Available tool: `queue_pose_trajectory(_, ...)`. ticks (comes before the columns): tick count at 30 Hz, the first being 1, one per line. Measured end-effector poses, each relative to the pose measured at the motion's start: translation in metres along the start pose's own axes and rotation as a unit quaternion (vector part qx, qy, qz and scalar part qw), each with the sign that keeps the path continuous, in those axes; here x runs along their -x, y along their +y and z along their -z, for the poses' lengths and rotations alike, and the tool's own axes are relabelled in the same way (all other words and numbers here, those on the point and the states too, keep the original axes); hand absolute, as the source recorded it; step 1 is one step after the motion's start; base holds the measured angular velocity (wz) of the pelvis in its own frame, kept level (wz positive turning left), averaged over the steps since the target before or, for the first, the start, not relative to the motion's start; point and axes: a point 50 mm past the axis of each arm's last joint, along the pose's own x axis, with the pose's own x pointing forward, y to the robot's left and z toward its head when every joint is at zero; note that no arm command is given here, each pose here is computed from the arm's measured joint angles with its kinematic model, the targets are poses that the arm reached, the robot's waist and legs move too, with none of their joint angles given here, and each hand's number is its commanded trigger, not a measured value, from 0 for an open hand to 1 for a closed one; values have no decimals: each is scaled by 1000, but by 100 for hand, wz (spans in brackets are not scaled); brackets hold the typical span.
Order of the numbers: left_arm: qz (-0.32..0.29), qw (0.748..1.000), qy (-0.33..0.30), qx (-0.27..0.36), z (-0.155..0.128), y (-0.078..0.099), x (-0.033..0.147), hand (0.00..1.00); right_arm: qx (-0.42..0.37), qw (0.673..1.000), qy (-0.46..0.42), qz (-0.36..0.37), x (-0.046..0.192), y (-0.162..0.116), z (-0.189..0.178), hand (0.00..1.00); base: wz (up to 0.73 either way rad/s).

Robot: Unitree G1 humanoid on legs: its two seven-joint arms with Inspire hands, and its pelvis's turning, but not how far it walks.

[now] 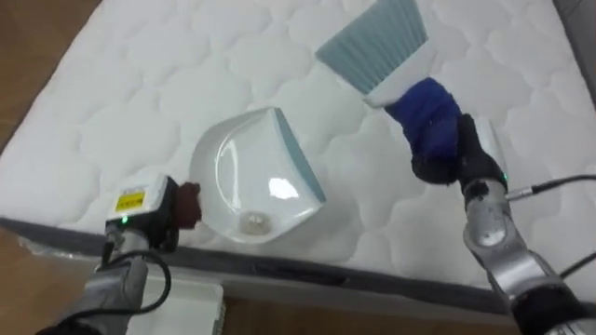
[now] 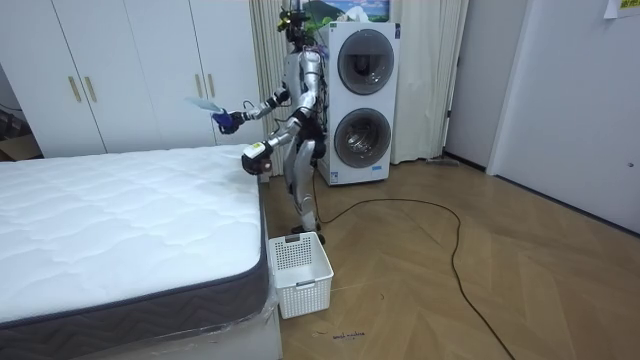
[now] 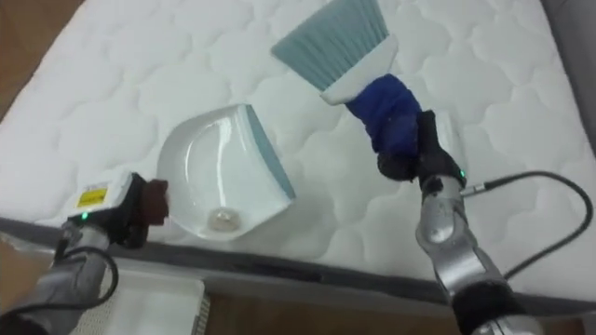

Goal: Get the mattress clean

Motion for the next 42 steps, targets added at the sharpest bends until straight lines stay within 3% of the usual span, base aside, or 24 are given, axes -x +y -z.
queue_pose_trajectory(1,-2,1000,5,8,2,-2,4,100,-11,1000,9,15,2,-4,5,0,9)
queue_pose_trajectory(8,-42,997,9,62,0,1,15,100,-92,992,21,84,8,-25,9,0,13)
queue_pose_trajectory(20,-55,989,37,130,2,-6,29,100,-119,986,64,95,24,-25,31,0,26)
queue_pose_trajectory(33,-45,979,25,198,-12,-1,24,100,-124,985,70,94,28,-21,34,0,126)
queue_pose_trajectory(42,-51,978,15,202,-14,2,22,100,-130,984,82,85,34,-17,39,0,56)
